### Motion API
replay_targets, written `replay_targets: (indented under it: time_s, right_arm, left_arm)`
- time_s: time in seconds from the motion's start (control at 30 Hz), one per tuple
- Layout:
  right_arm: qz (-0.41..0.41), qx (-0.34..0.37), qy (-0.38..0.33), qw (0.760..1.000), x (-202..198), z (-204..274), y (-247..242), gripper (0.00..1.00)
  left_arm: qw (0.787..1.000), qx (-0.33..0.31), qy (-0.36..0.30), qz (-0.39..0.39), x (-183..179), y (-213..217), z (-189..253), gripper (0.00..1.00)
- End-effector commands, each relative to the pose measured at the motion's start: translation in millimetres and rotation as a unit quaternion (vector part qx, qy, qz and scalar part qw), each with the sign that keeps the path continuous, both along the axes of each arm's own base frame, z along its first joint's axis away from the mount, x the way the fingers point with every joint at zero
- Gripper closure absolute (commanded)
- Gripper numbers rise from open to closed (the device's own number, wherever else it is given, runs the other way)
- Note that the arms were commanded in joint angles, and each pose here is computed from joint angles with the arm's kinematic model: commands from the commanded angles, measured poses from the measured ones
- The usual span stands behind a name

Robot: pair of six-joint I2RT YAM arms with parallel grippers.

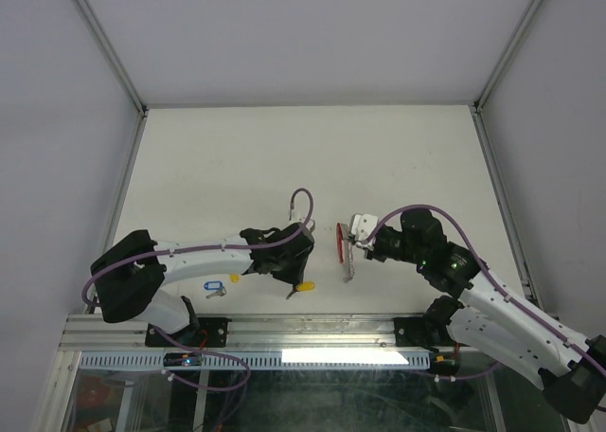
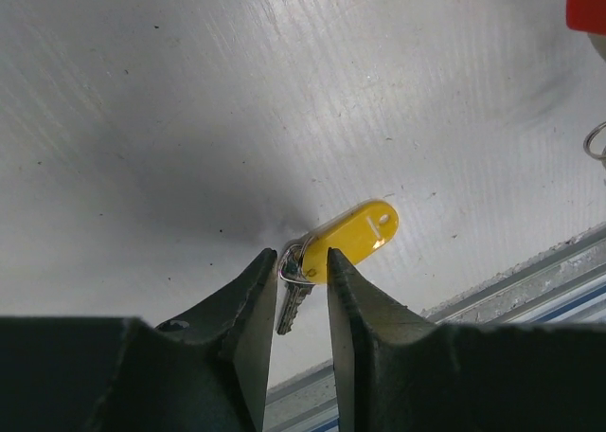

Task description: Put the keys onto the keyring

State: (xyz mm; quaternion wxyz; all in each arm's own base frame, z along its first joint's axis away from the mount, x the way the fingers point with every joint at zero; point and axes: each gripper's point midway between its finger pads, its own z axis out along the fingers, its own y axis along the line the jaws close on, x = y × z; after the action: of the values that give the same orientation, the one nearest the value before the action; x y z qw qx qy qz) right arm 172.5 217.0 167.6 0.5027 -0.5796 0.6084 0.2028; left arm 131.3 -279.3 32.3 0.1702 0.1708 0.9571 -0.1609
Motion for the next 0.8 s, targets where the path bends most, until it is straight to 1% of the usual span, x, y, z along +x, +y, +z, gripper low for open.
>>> replay_targets:
  time_s: [0.0,0.53,0.6,0.7,0.77]
  right_arm:
    - [0.006,0.04,-0.025,0.999,4.2,35.4,9.6,1.0]
    - [0.006,0.041,-0.021,0.999,2.6,34.5,9.0,1.0]
    - [0.006,0.041,-0.021,0.999,2.7,34.8,9.1,1.0]
    - [0.006,0.041,-0.021,0.999,2.6,34.9,8.8,1.0]
    - [0.005,0.042,-0.023,0.999,2.8,36.0,8.7,1.0]
  left_arm:
    - [1.0,-0.027,0.005,-0.01,-2.9,-15.9,7.4,0.74]
    - [1.0,-0.012,0.014,-0.019,-8.1,-14.1,-3.1,0.86]
    - [1.0,-0.011,0.014,-0.018,-7.9,-13.8,-3.2,0.9]
    - [1.0,-0.011,0.013,-0.02,-7.8,-13.8,-3.1,1.0]
    - [1.0,-0.011,0.012,-0.021,-7.7,-13.8,-2.7,1.0]
